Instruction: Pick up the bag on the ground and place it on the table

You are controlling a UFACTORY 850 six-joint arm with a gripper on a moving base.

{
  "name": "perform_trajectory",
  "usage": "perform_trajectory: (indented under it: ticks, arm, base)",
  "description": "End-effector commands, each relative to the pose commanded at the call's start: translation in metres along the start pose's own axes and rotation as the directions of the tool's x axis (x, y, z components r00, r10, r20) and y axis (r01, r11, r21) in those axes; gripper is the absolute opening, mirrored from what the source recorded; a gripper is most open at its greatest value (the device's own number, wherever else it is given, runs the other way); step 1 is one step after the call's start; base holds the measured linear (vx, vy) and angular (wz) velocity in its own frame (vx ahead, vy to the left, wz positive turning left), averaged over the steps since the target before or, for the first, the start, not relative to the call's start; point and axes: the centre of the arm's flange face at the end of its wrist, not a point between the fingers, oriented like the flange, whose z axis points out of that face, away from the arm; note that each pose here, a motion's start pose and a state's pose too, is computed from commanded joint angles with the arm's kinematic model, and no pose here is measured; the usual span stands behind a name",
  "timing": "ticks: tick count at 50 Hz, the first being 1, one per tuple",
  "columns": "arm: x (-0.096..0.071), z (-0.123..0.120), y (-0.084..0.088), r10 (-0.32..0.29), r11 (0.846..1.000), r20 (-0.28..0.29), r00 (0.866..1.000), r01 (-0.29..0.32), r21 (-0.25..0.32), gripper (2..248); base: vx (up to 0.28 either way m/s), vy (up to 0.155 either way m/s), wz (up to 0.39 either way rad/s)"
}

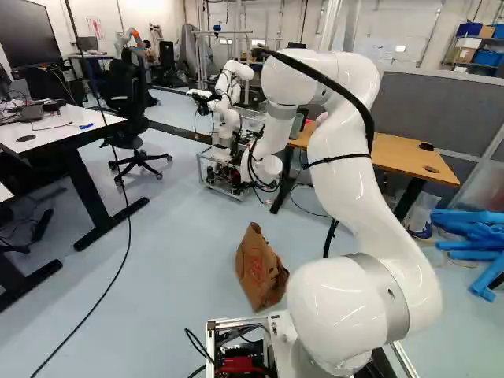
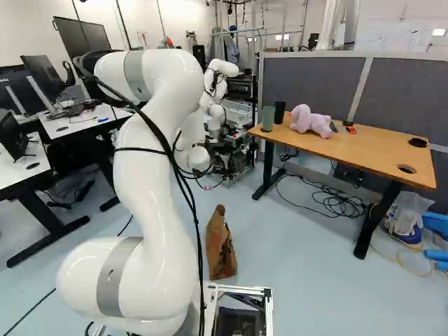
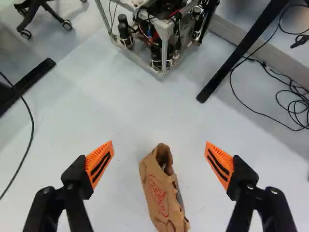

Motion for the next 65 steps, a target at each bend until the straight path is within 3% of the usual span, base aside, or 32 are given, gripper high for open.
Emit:
perform_trajectory:
  ticks: [34, 65]
  arm:
    - [-0.029, 0.045, 0.002, 0.004, 1.000, 0.162, 0.987, -0.003, -0.002, 247]
    - [-0.059, 0.083, 0.020, 0.033, 0.999, 0.310, 0.950, -0.028, -0.021, 247]
  base:
    - [0.000, 0.000, 0.000]
    - [0.000, 0.000, 0.000]
